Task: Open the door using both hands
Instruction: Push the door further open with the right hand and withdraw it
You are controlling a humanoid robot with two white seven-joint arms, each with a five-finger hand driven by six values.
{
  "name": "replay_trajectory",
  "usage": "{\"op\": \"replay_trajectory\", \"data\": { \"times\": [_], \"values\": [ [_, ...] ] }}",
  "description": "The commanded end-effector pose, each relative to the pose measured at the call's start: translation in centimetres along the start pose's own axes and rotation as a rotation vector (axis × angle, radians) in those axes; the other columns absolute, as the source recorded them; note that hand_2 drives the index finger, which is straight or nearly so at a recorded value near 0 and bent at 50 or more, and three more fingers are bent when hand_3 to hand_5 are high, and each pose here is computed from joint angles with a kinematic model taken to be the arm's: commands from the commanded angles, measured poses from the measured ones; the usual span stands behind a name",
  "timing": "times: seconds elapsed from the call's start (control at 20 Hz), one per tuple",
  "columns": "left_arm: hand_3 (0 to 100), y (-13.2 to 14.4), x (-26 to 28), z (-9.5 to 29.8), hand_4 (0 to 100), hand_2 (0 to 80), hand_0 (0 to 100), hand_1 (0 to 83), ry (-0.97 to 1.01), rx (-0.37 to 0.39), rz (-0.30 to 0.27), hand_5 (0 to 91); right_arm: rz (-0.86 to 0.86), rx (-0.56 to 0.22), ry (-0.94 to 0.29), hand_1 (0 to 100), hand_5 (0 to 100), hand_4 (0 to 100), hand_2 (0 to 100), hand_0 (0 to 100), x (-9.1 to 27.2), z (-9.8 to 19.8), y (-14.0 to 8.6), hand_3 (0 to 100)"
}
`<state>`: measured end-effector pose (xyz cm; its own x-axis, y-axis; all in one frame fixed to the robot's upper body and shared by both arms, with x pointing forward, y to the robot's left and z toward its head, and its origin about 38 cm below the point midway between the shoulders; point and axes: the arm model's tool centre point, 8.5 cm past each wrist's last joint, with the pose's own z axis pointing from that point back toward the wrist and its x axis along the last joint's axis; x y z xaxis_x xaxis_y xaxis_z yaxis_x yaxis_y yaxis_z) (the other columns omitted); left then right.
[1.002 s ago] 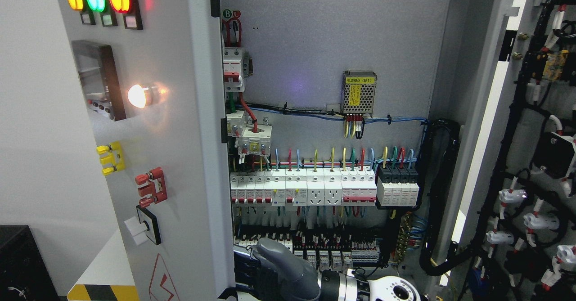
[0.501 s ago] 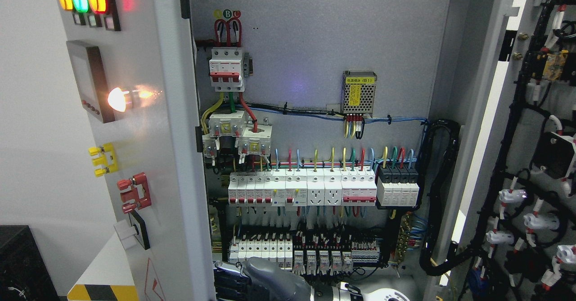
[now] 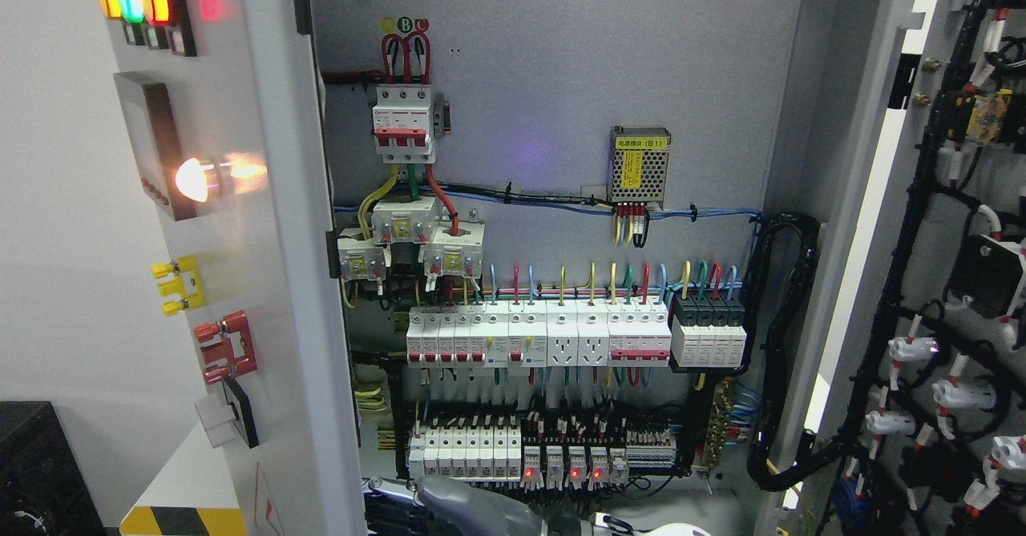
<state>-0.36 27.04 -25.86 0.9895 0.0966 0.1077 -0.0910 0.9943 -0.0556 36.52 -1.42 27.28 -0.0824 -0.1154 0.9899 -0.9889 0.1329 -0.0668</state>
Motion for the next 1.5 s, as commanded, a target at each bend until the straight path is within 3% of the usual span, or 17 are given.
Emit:
{"op": "replay_trajectory", "data": {
  "times": [0.0,0.8,1.45],
  "values": [
    [0,-0.3,1.0,-0.1,0,0.0,0,0.0,-0.020,-0.004,-0.003,0.0,0.003,0.028,0.024,0,0,0,0,0,-0.9,-1.6,1.5,0],
    [0,-0.3,1.0,-0.1,0,0.0,0,0.0,-0.021,-0.005,-0.003,0.0,-0.019,0.121,-0.013,0,0,0,0,0,-0.7,-5.1,4.5,0],
    [0,-0.2,1.0,-0.1,0,0.0,0,0.0,-0.020,-0.003,-0.003,0.0,0.021,0.136,-0.003,0,0,0,0,0,-0.8,-7.9,6.4,0]
  ]
}}
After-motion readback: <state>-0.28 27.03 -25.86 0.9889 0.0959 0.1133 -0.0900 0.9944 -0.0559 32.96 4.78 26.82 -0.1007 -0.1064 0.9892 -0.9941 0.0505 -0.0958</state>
